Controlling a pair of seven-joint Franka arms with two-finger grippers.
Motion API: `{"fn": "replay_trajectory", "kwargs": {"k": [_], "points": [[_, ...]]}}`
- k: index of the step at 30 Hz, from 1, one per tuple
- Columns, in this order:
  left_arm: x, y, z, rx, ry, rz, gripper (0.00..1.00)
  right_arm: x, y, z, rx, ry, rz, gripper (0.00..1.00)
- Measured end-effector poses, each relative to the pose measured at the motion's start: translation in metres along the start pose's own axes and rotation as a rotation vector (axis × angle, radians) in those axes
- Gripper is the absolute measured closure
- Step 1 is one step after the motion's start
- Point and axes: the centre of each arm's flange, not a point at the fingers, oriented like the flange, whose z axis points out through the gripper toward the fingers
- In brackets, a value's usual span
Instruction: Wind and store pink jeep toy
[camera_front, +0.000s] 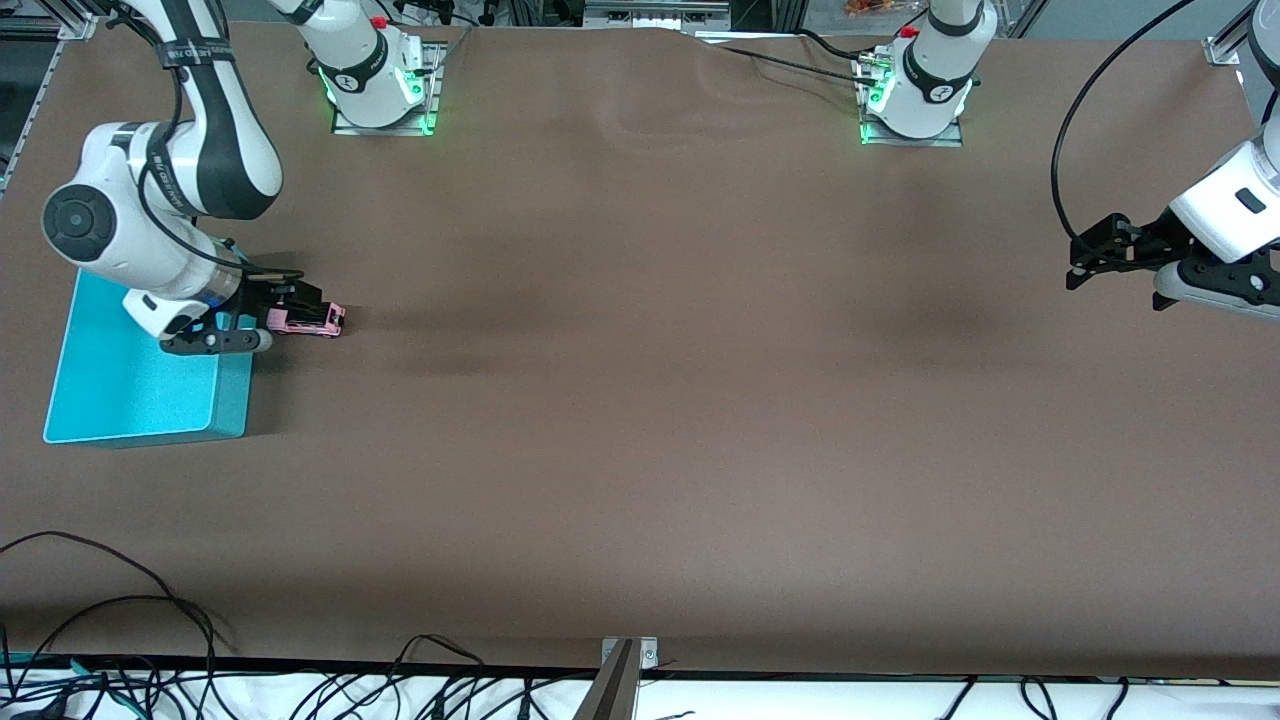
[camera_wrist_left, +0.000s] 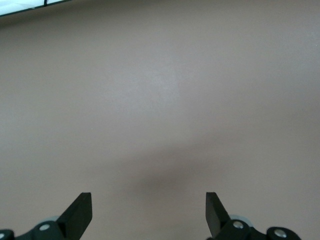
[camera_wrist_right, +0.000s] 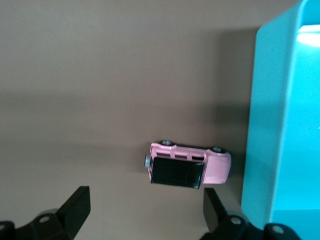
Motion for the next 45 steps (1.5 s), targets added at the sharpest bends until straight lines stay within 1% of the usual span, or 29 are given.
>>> {"fn": "replay_trajectory", "kwargs": {"k": [3, 6, 8, 12, 16, 23, 27, 30, 35, 38, 40, 45], "points": [[0.000, 0.002, 0.000, 0.000, 0.000, -0.025, 0.00, -0.006, 0.000, 0.012, 0.001, -0.010, 0.001, 0.00], [0.001, 0.003, 0.000, 0.000, 0.000, -0.043, 0.00, -0.010, 0.001, 0.023, 0.001, -0.001, 0.007, 0.00], [0.001, 0.004, 0.000, 0.000, 0.000, -0.049, 0.00, -0.013, 0.002, 0.030, 0.002, 0.007, 0.040, 0.00], [0.002, 0.005, 0.002, -0.001, -0.004, -0.067, 0.00, -0.019, 0.003, 0.045, 0.004, 0.031, 0.212, 0.00], [0.003, 0.004, 0.005, -0.002, -0.010, -0.104, 0.00, -0.024, 0.003, 0.058, 0.012, 0.055, 0.417, 0.00], [0.005, 0.000, 0.013, -0.005, -0.023, -0.127, 0.00, -0.030, 0.004, 0.067, 0.020, 0.050, 0.720, 0.00], [0.008, 0.000, 0.021, -0.008, -0.037, -0.130, 0.00, -0.034, 0.010, 0.072, 0.020, 0.038, 0.862, 0.00], [0.010, -0.002, 0.021, -0.007, -0.033, -0.137, 0.00, -0.040, 0.018, 0.079, 0.026, 0.046, 0.957, 0.00], [0.009, -0.014, 0.011, -0.003, -0.016, -0.161, 0.00, -0.053, 0.032, 0.097, 0.061, 0.110, 1.097, 0.00], [0.007, -0.021, 0.007, -0.002, -0.012, -0.174, 0.00, -0.061, 0.038, 0.106, 0.074, 0.131, 1.151, 0.00], [0.006, -0.025, 0.005, -0.002, -0.012, -0.182, 0.00, -0.063, 0.041, 0.108, 0.078, 0.136, 1.181, 0.00], [0.002, -0.035, 0.003, -0.008, -0.014, -0.202, 0.00, -0.061, 0.043, 0.106, 0.101, 0.165, 1.269, 0.00]]}}
